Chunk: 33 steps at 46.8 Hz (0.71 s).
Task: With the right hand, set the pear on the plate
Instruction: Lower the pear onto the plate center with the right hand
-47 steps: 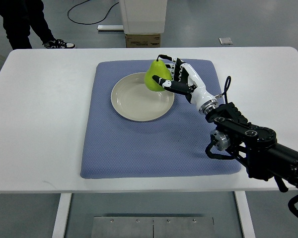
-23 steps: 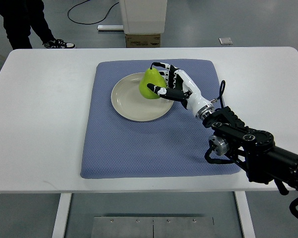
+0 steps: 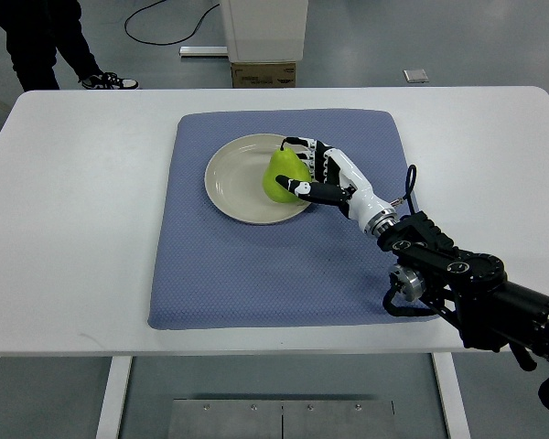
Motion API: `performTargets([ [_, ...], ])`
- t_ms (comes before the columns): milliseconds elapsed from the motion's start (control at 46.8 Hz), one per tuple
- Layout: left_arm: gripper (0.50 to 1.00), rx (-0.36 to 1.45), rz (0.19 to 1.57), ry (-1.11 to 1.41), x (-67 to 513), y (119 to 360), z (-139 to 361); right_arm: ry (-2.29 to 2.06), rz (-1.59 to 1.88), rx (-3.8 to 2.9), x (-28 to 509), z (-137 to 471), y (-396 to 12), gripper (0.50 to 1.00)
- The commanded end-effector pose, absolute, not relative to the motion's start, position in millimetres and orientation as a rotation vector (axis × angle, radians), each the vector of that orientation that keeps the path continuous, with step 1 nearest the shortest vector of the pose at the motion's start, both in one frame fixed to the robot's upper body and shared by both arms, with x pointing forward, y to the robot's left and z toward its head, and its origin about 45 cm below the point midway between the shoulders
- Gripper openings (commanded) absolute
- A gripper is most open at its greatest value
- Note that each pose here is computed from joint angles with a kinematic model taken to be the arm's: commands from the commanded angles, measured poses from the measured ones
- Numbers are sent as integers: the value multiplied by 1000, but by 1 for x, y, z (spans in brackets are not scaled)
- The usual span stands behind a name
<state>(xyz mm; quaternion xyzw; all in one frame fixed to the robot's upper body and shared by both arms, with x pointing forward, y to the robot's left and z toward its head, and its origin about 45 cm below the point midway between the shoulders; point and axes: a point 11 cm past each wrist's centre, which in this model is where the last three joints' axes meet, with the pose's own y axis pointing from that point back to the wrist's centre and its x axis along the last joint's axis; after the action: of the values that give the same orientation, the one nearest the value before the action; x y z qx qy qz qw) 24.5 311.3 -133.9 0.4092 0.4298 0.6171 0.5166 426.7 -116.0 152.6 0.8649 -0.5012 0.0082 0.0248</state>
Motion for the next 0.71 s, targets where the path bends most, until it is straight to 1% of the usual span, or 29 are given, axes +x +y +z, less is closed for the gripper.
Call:
performTargets([
  [0, 1000, 983, 1482, 1032, 25, 311, -134, -1568, 25, 2661, 427, 151, -119, 500],
  [64, 1000, 982, 1482, 1031, 25, 311, -134, -1581, 22, 2656, 428, 151, -120, 500],
  [107, 1000, 982, 1482, 1031, 25, 311, -134, -1588, 22, 2651, 429, 151, -122, 558],
  [150, 1000, 983, 1482, 1032, 25, 311, -134, -1590, 22, 2650, 429, 151, -122, 602],
  [214, 1000, 983, 1482, 1032, 25, 311, -134, -1597, 26, 2644, 430, 151, -124, 704],
  [256, 1000, 982, 1482, 1031, 25, 311, -134, -1600, 27, 2643, 431, 152, -124, 786],
  [299, 1000, 982, 1482, 1031, 25, 311, -134, -1602, 24, 2645, 431, 152, -124, 842],
  [342, 1000, 983, 1482, 1032, 25, 311, -134, -1611, 23, 2647, 432, 154, -125, 920],
  [385, 1000, 983, 1482, 1032, 25, 311, -134, -1622, 19, 2646, 433, 155, -125, 978],
  [491, 1000, 983, 1482, 1032, 25, 311, -134, -1626, 20, 2650, 434, 157, -125, 993],
  [684, 1000, 982, 1482, 1031, 25, 311, -134, -1618, 25, 2657, 435, 159, -123, 998],
])
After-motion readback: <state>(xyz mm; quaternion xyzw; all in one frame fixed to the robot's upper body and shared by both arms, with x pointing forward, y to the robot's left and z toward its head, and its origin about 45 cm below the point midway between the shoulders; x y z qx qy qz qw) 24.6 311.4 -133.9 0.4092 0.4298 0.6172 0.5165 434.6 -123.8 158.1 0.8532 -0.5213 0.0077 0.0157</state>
